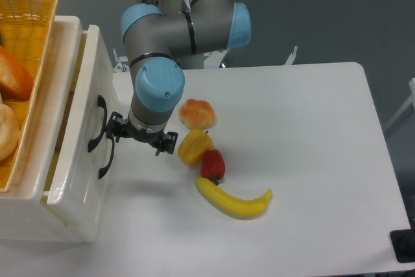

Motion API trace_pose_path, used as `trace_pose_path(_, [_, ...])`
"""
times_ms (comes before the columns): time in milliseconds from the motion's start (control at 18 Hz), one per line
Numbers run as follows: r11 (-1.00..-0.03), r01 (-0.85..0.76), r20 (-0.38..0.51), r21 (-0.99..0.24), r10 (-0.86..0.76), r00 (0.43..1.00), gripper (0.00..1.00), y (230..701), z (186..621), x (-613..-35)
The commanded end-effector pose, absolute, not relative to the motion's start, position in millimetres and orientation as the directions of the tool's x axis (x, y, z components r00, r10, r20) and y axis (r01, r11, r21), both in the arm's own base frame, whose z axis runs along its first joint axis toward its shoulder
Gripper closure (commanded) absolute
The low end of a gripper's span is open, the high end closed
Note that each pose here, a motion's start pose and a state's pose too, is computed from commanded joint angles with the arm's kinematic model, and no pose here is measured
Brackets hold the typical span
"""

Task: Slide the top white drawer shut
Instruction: 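Push the drawer front with the gripper, sliding the drawer shut, then hold the gripper against the closed drawer front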

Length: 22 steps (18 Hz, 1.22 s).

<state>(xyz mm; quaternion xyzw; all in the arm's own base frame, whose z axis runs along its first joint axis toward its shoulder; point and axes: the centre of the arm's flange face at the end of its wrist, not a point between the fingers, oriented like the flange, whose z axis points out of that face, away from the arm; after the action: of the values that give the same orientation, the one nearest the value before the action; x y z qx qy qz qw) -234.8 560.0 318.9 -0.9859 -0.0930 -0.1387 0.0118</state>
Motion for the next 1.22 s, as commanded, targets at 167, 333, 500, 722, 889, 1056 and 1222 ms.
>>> trace_pose_path(167, [-0.983, 0.183, 0.274, 0.002, 0.177, 0.945, 0.00, 560.8, 319.7, -232.2])
trace_pose_path(333, [-0.984, 0.179, 0.274, 0.006, 0.174, 0.946, 0.00, 561.5, 318.3, -228.4])
trace_pose_path(500, [-0.984, 0.179, 0.274, 0.008, 0.174, 0.946, 0.00, 561.2, 317.6, -228.2])
trace_pose_path(722, [-0.984, 0.177, 0.274, 0.008, 0.172, 0.946, 0.00, 561.3, 318.4, -227.1])
trace_pose_path(889, [-0.985, 0.174, 0.276, 0.007, 0.169, 0.946, 0.00, 562.0, 318.4, -225.2])
trace_pose_path(1056, [-0.986, 0.168, 0.274, 0.008, 0.164, 0.948, 0.00, 563.3, 318.4, -221.9])
trace_pose_path(1222, [-0.986, 0.168, 0.274, 0.008, 0.164, 0.948, 0.00, 563.3, 318.4, -221.9])
